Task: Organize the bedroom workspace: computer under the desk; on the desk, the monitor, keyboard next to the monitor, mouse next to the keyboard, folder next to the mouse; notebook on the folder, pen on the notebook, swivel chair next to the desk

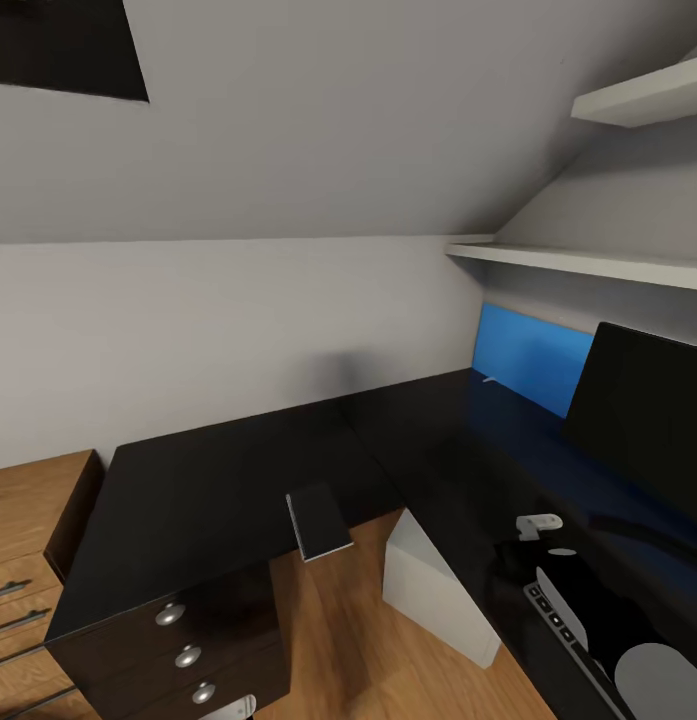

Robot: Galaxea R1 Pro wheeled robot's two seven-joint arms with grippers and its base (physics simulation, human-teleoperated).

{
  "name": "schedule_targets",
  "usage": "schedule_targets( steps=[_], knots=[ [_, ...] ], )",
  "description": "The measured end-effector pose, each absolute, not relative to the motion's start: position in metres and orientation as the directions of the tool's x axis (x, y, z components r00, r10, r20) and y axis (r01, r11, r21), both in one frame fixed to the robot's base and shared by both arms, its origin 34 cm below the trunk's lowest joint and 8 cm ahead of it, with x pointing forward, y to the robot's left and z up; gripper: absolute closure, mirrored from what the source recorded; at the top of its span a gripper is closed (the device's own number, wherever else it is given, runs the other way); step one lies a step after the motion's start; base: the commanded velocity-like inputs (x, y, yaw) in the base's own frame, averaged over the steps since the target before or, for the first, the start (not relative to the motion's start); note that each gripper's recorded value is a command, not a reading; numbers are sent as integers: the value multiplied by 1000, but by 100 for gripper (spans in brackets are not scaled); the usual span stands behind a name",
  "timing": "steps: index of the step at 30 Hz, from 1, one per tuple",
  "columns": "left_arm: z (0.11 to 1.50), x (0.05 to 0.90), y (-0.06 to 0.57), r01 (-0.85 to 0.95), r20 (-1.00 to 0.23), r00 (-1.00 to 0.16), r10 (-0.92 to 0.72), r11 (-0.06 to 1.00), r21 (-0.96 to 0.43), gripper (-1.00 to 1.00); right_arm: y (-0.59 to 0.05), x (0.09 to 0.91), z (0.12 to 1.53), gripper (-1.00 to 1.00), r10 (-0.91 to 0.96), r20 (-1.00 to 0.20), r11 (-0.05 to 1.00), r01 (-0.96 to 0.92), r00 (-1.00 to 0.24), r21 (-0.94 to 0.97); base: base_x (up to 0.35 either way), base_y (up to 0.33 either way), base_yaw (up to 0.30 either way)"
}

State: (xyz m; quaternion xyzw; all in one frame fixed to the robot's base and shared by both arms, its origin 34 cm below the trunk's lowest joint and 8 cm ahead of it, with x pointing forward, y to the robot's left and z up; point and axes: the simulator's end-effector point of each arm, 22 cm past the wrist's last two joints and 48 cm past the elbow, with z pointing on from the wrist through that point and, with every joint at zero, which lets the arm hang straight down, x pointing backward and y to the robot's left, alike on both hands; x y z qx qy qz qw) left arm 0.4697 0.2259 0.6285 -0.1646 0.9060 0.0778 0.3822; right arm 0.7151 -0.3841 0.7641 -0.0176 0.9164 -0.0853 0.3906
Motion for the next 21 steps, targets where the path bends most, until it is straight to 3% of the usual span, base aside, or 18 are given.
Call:
schedule_targets(
  steps=[16, 17, 21],
  knots=[
    [628, 470, 227, -359, -719, -654, -238, 933, 17, -100, -385, 715, 764, 100, -100, -713, 985, 34, -694, -171, 52, 0, 0],
    [628, 470, 227, -359, -718, -654, -238, 933, 17, -100, -384, 715, 764, -100, -100, -713, 985, 34, -694, -171, 0, 0, 0],
    [629, 470, 227, -359, -719, -653, -237, 933, 17, -100, -384, 715, 764, -100, -100, -713, 985, 34, -694, -170, 0, 0, 0]
  ],
)
